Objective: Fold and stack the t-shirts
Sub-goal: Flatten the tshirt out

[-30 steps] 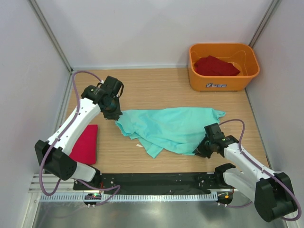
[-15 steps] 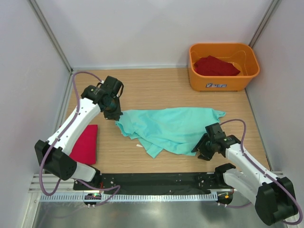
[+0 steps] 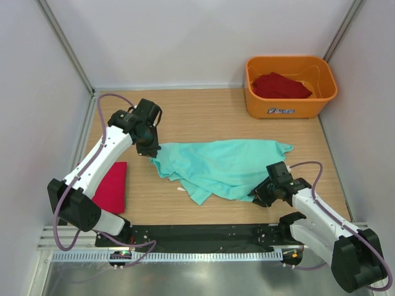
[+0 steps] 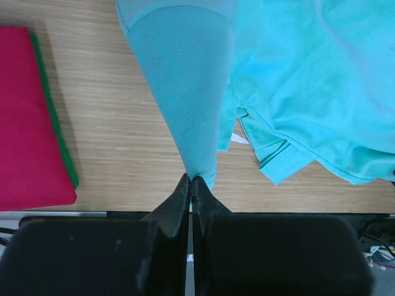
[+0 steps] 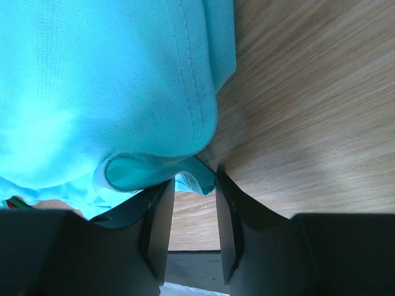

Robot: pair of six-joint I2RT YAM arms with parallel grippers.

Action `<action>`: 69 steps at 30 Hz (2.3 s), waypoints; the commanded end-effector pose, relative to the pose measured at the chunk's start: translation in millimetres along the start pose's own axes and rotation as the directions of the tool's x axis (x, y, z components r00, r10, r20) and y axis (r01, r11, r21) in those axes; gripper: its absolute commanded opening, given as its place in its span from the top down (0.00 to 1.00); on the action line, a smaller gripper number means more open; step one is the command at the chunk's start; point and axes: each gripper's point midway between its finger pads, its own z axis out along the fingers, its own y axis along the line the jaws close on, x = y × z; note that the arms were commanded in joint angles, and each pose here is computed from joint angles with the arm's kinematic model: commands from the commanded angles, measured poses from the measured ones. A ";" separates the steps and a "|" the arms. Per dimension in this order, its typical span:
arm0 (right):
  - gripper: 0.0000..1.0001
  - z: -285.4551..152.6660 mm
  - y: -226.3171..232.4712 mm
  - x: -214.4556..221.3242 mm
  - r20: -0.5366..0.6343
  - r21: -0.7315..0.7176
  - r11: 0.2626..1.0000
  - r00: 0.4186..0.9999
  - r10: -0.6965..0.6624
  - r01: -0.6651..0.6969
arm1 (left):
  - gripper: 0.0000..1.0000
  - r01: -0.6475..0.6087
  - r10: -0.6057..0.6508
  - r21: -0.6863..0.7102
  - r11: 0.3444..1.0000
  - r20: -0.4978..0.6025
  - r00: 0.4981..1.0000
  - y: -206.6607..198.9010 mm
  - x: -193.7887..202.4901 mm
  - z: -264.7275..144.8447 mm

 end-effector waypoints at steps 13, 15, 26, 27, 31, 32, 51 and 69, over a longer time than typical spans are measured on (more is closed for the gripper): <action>0.93 13.9 -23.4 -6.6 0.061 0.078 0.994 0.995 0.077 -0.082 | 1.00 0.006 -0.007 0.021 1.000 0.050 0.999 0.3 -8.5 -12.5; 0.98 10.0 -19.4 -11.4 0.082 0.076 0.995 0.995 0.060 -0.066 | 1.00 0.018 -0.019 0.023 1.000 0.052 0.998 0.7 -9.5 -13.9; 0.99 -97.3 88.4 -99.6 0.415 0.040 0.961 0.871 -0.264 0.272 | 1.00 0.201 -0.223 0.099 0.975 0.326 0.919 24.6 -64.5 -85.8; 0.99 -102.2 92.9 -104.4 0.418 0.066 0.956 0.862 -0.286 0.285 | 1.00 0.212 -0.238 0.113 0.971 0.342 0.909 25.8 -68.6 -91.9; 0.99 -163.7 144.0 -130.9 0.533 0.039 0.926 0.776 -0.337 0.376 | 1.00 0.244 -0.303 0.190 0.951 0.422 0.855 29.6 -91.2 -126.9; 0.99 -174.0 149.2 -132.5 0.542 0.046 0.911 0.756 -0.367 0.409 | 1.00 0.235 -0.317 0.229 0.945 0.454 0.832 27.9 -100.5 -144.0; 0.98 -426.8 152.6 -65.9 0.792 -0.306 0.686 0.576 -0.201 0.660 | 1.00 -0.361 -0.411 0.512 0.780 0.853 0.322 28.4 -22.8 -446.8; 0.99 -307.4 188.2 -112.3 0.715 -0.204 0.814 0.651 -0.255 0.543 | 1.00 -0.286 -0.293 0.506 0.814 0.782 0.549 -28.8 -135.0 -312.3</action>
